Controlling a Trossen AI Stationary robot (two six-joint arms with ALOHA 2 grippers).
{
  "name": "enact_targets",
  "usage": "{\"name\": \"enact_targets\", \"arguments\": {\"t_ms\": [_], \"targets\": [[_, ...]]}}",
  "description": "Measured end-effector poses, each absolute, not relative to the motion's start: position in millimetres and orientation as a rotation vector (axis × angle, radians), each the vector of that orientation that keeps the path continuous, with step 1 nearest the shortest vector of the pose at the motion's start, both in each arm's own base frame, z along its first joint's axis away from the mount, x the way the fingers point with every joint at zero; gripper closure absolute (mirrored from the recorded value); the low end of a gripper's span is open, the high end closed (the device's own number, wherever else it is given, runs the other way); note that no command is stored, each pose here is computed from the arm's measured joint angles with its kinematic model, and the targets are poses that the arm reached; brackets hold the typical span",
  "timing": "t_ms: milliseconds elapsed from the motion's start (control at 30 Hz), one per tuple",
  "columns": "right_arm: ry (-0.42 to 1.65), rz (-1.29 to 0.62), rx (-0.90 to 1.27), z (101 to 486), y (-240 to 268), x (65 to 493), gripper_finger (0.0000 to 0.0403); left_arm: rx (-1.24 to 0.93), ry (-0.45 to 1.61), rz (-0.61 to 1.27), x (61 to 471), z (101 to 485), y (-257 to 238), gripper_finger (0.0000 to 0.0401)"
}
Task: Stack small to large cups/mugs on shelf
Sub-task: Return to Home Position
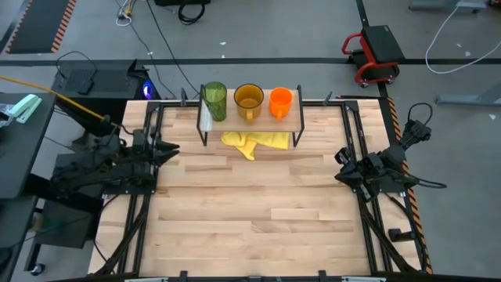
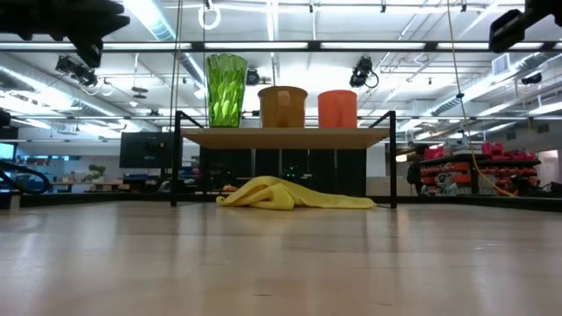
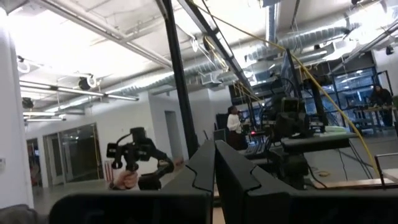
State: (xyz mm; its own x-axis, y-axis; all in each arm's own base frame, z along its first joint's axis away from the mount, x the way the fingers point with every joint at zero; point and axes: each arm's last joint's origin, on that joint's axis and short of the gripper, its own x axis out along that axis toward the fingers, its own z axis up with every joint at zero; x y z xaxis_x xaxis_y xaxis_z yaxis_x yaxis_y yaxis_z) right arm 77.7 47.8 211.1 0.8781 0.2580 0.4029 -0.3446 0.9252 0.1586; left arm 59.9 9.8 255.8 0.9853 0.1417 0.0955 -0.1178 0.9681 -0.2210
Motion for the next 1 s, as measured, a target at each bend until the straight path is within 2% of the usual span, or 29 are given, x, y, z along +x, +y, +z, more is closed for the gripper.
{"name": "enact_targets", "arguments": {"t_ms": [267,533,1000], "targets": [[-0.391,0.317,0.234,208,48,78,0.0385,-0.227,-0.151,0.114,81,220,13,0.0306],[-0.397,0.309,0.191,208,48,78,0.0385,-0.233,-0.089,0.125,90,192,15,0.0301],[-0.331,0.308,0.139,202,52,84,0.0385,-0.210,-0.123,0.124,96,176,16,0.0303]]}}
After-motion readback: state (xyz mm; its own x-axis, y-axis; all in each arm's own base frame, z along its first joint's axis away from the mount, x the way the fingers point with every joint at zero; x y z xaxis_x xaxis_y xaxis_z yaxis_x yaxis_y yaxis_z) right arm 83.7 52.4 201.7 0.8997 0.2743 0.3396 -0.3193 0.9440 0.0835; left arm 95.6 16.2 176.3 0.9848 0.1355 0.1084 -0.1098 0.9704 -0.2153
